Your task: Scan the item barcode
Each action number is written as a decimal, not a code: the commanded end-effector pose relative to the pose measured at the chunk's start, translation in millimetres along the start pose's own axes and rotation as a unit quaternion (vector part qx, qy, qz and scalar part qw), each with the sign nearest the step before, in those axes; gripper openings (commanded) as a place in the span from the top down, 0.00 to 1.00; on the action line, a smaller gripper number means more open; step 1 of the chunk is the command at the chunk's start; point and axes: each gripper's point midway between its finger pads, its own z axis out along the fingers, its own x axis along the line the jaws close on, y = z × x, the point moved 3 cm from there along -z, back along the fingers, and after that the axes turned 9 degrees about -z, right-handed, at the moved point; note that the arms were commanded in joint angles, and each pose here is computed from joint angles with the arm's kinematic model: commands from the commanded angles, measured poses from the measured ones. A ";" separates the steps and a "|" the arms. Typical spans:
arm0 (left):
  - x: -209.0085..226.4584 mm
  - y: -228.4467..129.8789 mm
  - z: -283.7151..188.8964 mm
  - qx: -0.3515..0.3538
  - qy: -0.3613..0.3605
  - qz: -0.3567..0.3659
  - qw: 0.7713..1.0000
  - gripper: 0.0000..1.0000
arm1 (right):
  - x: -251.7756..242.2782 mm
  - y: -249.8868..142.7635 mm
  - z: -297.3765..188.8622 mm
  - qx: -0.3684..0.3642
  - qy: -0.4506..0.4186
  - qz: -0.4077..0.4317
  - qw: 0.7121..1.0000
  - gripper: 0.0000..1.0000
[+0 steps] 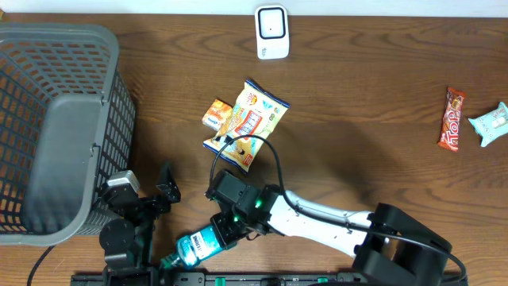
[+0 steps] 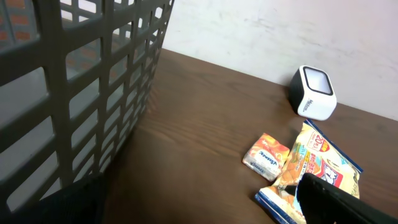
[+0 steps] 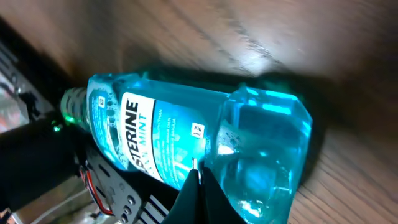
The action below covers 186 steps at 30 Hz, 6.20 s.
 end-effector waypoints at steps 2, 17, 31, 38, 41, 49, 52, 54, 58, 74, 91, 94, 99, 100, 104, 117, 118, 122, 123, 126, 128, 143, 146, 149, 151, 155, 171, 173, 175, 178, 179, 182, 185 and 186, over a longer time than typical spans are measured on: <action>5.8 -11.3 2.5 0.014 0.009 0.000 1.000 0.02 | -54.5 -1.3 1.0 -0.006 -0.094 0.074 0.993 0.99; 5.8 -11.3 2.5 0.014 0.009 0.000 1.000 0.02 | -153.1 9.1 -69.1 -0.055 -0.245 0.187 0.950 0.99; 5.8 -11.3 2.5 0.014 0.009 0.000 1.000 0.02 | -89.4 26.8 -145.8 -0.122 -0.146 -0.131 0.973 0.15; 5.8 -11.3 2.5 0.014 0.009 0.000 1.000 0.02 | -47.1 3.3 -108.2 -0.063 -0.071 -0.344 0.934 0.01; 5.8 -11.3 2.5 0.014 0.009 0.000 1.000 0.02 | -37.0 -3.8 -87.4 -0.039 -0.064 -0.400 0.913 0.01; 5.8 -11.3 2.5 0.014 0.009 0.000 1.000 0.02 | -28.3 -15.4 -51.2 0.007 -0.079 -0.467 0.881 0.01; 5.8 -11.3 2.5 0.014 0.009 0.000 1.000 0.02 | -28.2 -17.0 -37.8 0.018 -0.077 -0.477 0.875 0.01; 5.8 -11.3 2.5 0.014 0.009 0.000 1.000 0.02 | -29.0 -16.7 -27.6 0.023 -0.076 -0.481 0.873 0.01; 5.8 -11.3 2.5 0.014 0.009 0.000 1.000 0.02 | -31.9 -15.9 -15.0 0.033 -0.079 -0.485 0.870 0.01; 5.8 -11.3 2.5 0.014 0.009 0.000 1.000 0.02 | -45.6 -8.0 -4.5 0.038 -0.118 -0.454 0.883 0.03; 5.8 -11.3 2.5 0.014 0.009 0.000 1.000 0.02 | -48.2 8.0 -14.1 0.015 -0.138 -0.404 0.904 0.74; 5.8 -11.3 2.5 0.014 0.009 0.000 1.000 0.02 | -48.1 21.2 -27.3 -0.008 -0.141 -0.384 0.913 0.83; 5.8 -11.3 2.5 0.014 0.009 0.000 1.000 0.02 | -51.1 42.4 -52.8 -0.054 -0.147 -0.364 0.918 0.35; 5.8 -11.3 2.5 0.014 0.009 0.000 1.000 0.02 | -54.1 42.2 -53.9 -0.052 -0.152 -0.361 0.919 0.27; 5.8 -11.3 2.5 0.014 0.009 0.000 1.000 0.02 | -63.0 32.0 -53.9 -0.023 -0.168 -0.355 0.919 0.12; 5.8 -11.3 2.5 0.014 0.009 0.000 1.000 0.02 | -13.0 56.0 -82.5 -0.110 0.006 -0.144 0.983 0.99; 5.8 -11.3 2.5 0.014 0.009 0.000 1.000 0.02 | -8.0 57.9 -83.7 -0.115 0.021 -0.124 0.985 0.99; 5.8 -11.3 2.5 0.014 0.009 0.000 1.000 0.02 | -0.1 56.8 -70.8 -0.107 0.034 -0.077 0.991 0.99; 5.8 -11.3 2.5 0.014 0.009 0.000 1.000 0.02 | 1.2 55.8 -65.6 -0.102 0.035 -0.066 0.992 0.99; 5.8 -11.3 2.5 0.014 0.009 0.000 1.000 0.02 | 8.9 51.5 -46.6 -0.086 0.043 -0.044 0.994 0.99; 5.8 -11.3 2.5 0.014 0.009 0.000 1.000 0.02 | 13.2 47.6 -35.1 -0.075 0.045 -0.028 0.996 0.99; 5.8 -11.3 2.5 0.014 0.009 0.000 1.000 0.02 | 3.2 26.0 -5.5 -0.045 -0.026 0.033 0.998 0.99; 5.8 -11.3 2.5 0.014 0.009 0.000 1.000 0.02 | -8.7 21.4 9.8 -0.025 -0.039 0.053 0.998 0.99; 5.8 -11.3 2.5 0.014 0.009 0.000 1.000 0.02 | -17.9 15.6 23.6 -0.005 -0.047 0.078 0.996 0.99; 5.8 -11.3 2.5 0.014 0.009 0.000 1.000 0.02 | -20.4 14.7 25.7 -0.002 -0.050 0.082 0.995 0.99; 5.8 -11.3 2.5 0.014 0.009 0.000 1.000 0.02 | -35.1 14.6 21.7 -0.008 -0.087 0.094 0.992 0.99; 5.8 -11.3 2.5 0.014 0.009 0.000 1.000 0.02 | -127.5 19.7 -39.5 -0.007 -0.203 0.156 0.967 0.99; 5.8 -11.3 2.5 0.014 0.009 0.000 1.000 0.02 | -120.9 24.1 -44.8 -0.011 -0.190 0.128 0.973 0.99; 5.8 -11.3 2.5 0.014 0.009 0.000 1.000 0.02 | -108.4 30.9 -52.1 -0.026 -0.163 0.117 0.979 0.99; 5.8 -11.3 2.5 0.014 0.009 0.000 1.000 0.02 | -75.7 48.6 -68.9 -0.070 -0.086 0.088 0.990 0.99; 5.8 -11.3 2.5 0.014 0.009 0.000 1.000 0.02 | -59.0 58.1 -78.0 -0.095 -0.047 0.068 0.992 0.99; 5.8 -11.3 2.5 0.014 0.009 0.000 1.000 0.02 | -24.8 77.7 -86.9 -0.137 0.029 0.008 0.990 0.99; 5.8 -11.3 2.5 0.014 0.009 0.000 1.000 0.02 | -25.0 81.1 -75.7 -0.135 0.033 0.009 0.990 0.99; 5.8 -11.3 2.5 0.014 0.009 0.000 1.000 0.02 | -24.0 81.2 -69.6 -0.129 0.039 0.008 0.991 0.99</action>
